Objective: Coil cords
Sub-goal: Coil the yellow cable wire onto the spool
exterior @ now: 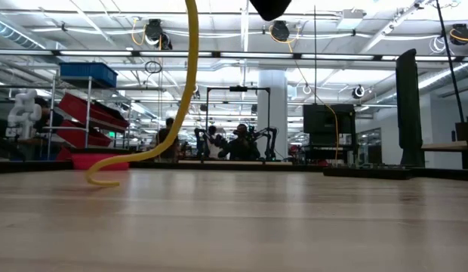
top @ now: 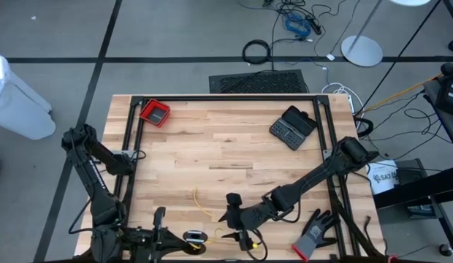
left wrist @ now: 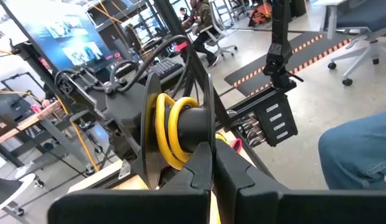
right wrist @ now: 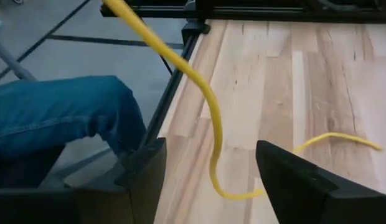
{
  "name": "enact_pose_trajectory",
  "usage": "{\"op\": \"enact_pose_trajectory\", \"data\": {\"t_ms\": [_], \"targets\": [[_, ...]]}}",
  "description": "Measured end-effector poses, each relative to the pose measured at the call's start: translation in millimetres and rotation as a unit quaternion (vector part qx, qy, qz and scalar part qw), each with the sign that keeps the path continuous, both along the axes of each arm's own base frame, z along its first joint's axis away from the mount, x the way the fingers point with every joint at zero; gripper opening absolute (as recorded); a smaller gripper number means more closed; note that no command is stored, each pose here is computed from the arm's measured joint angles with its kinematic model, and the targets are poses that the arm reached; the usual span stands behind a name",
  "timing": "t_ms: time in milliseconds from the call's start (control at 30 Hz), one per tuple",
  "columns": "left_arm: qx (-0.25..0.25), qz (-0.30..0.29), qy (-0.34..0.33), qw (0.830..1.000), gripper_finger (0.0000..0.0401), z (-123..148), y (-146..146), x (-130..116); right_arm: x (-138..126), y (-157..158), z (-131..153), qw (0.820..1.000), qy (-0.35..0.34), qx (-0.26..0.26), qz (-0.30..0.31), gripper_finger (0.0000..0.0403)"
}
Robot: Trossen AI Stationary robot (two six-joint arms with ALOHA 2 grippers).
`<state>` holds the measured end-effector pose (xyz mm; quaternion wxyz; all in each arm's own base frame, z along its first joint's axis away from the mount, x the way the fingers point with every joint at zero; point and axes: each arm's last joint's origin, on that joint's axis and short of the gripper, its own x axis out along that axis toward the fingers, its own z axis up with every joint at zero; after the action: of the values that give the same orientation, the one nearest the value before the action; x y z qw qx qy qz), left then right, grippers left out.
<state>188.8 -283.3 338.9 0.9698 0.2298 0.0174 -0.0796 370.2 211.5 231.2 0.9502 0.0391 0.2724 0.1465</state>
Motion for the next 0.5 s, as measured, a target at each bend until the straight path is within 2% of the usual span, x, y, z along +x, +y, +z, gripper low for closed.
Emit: {"op": "enact_pose_trajectory", "data": {"t_ms": [133, 500], "targets": [[0.0, -0.001, 0.0, 1.0, 0.0002, 0.0, -0.4, -0.5, 4.4, -3.3, -7.2, 1.0, -0.004, -0.01, 0.001, 0.0224], [0.001, -0.002, 0.0, 1.0, 0.0002, -0.4, -0.8, -1.2, 7.6, -5.4, -7.6, 1.0, 0.001, 0.013, 0.023, 0.0167]]}}
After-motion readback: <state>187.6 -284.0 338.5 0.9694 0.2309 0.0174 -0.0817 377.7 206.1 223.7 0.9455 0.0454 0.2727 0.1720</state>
